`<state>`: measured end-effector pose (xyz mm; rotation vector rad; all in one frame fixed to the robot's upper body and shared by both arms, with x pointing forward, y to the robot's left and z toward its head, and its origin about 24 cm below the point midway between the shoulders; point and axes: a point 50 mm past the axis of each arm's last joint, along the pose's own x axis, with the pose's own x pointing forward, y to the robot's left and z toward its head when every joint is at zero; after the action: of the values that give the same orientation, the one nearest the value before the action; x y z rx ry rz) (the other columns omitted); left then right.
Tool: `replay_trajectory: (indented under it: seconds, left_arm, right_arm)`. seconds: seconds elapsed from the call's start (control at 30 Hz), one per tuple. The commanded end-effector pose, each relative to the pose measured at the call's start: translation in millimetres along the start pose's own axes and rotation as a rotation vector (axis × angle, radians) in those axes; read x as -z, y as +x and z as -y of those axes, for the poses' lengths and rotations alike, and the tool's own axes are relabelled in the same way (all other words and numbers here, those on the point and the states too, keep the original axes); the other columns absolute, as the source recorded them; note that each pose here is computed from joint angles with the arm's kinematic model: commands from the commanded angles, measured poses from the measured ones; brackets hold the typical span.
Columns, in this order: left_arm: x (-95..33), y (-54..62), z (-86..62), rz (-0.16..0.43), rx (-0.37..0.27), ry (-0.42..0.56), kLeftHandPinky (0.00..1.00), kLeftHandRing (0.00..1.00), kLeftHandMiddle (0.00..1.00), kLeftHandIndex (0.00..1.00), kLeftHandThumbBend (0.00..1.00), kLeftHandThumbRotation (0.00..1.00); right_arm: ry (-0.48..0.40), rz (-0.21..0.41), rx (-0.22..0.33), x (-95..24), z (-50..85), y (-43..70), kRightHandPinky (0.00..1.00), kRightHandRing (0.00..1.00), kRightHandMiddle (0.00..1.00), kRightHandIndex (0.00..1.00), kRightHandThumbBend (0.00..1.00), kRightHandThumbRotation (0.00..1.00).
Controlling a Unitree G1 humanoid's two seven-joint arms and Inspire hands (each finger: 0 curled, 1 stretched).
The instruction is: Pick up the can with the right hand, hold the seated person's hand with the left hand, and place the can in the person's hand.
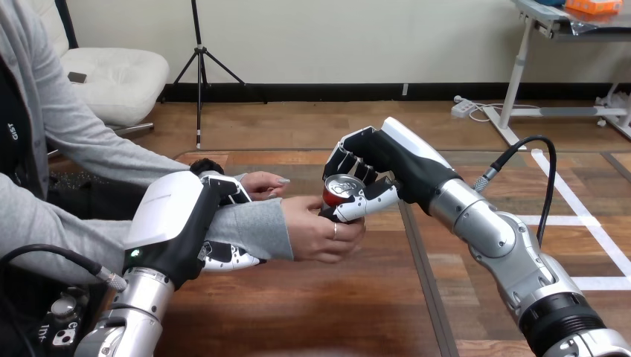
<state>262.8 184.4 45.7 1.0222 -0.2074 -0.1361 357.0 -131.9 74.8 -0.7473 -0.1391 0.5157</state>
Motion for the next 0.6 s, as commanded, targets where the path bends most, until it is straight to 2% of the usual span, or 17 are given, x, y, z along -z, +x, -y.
replay_trajectory:
  seconds: [0.0, 0.17, 0.27, 0.3, 0.57]
  left_arm:
    - [-13.0, 8.6, -4.6, 0.057, -0.053, -0.062, 0.29, 0.35, 0.4, 0.42, 0.72, 0.0]
    - [-12.4, 8.4, -4.3, 0.065, -0.056, -0.071, 0.28, 0.34, 0.4, 0.42, 0.72, 0.0]
    - [-12.0, 8.4, -4.1, 0.063, -0.053, -0.07, 0.28, 0.34, 0.4, 0.42, 0.73, 0.0]
    - [-11.9, 8.3, -4.1, 0.063, -0.053, -0.07, 0.28, 0.34, 0.4, 0.42, 0.73, 0.0]
    - [-11.0, 8.4, -4.2, 0.061, -0.041, -0.062, 0.28, 0.34, 0.4, 0.42, 0.72, 0.0]
  right_arm:
    - [-0.047, 0.167, 0.058, -44.7, 27.0, 18.2, 0.32, 0.35, 0.39, 0.41, 0.67, 0.0]
    - [-0.053, 0.136, 0.039, -43.0, 27.8, 18.0, 0.33, 0.37, 0.41, 0.44, 0.76, 0.0]
    - [-0.04, 0.114, 0.02, -41.4, 28.4, 17.6, 0.34, 0.39, 0.43, 0.47, 0.86, 0.05]
    - [-0.037, 0.108, 0.015, -41.0, 28.6, 17.5, 0.35, 0.4, 0.45, 0.49, 0.91, 0.11]
    - [-0.057, 0.076, -0.019, -40.4, 29.6, 16.3, 0.4, 0.47, 0.52, 0.58, 0.99, 0.28]
